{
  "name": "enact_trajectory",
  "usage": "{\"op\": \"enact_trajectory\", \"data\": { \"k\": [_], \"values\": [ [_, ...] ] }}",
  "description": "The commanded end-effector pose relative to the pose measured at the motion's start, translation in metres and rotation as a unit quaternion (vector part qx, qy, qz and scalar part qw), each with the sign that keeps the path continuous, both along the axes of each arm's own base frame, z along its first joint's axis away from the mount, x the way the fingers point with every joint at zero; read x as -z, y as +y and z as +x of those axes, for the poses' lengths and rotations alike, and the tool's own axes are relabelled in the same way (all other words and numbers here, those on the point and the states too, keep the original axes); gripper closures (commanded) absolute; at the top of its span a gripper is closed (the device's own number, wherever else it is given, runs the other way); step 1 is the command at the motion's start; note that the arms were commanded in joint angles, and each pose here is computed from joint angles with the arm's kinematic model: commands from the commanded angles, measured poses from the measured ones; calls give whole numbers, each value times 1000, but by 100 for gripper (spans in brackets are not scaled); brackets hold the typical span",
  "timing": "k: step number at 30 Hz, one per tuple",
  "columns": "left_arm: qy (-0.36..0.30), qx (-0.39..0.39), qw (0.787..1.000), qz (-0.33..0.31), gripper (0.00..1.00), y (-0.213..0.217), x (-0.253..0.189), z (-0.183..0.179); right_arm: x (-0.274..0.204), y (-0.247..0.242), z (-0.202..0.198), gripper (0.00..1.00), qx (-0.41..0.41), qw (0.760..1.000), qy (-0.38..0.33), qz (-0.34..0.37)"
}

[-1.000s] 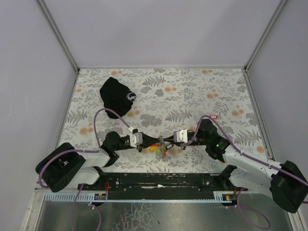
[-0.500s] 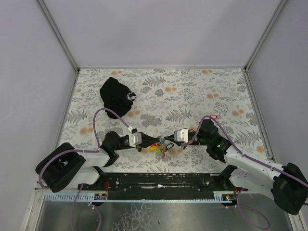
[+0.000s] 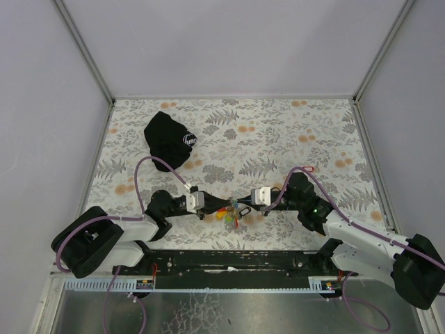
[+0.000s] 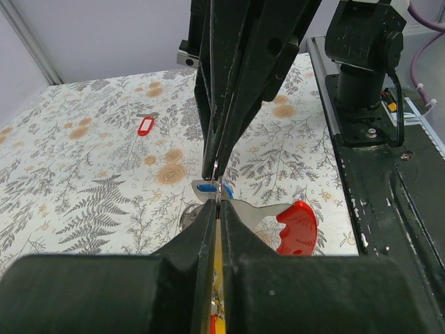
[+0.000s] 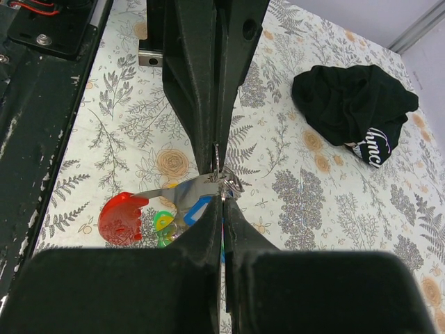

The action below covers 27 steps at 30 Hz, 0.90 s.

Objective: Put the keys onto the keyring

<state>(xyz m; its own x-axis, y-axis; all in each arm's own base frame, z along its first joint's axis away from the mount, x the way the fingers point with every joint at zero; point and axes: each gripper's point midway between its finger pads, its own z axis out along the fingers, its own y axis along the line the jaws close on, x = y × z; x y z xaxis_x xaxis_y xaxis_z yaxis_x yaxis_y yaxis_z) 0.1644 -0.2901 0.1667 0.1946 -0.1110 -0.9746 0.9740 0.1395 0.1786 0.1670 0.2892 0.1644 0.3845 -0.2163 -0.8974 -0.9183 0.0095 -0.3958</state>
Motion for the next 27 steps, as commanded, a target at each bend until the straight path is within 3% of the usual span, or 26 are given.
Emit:
{"op": "enact_trajectory", "data": {
  "k": [1, 27],
  "values": [
    [-30, 7, 999, -25, 100, 0, -17, -1, -28, 9, 0, 100, -17, 999, -27, 34],
    [-29, -8, 999, -23, 100, 1, -15, 4, -31, 8, -5, 100, -26, 999, -25, 36]
  ]
}}
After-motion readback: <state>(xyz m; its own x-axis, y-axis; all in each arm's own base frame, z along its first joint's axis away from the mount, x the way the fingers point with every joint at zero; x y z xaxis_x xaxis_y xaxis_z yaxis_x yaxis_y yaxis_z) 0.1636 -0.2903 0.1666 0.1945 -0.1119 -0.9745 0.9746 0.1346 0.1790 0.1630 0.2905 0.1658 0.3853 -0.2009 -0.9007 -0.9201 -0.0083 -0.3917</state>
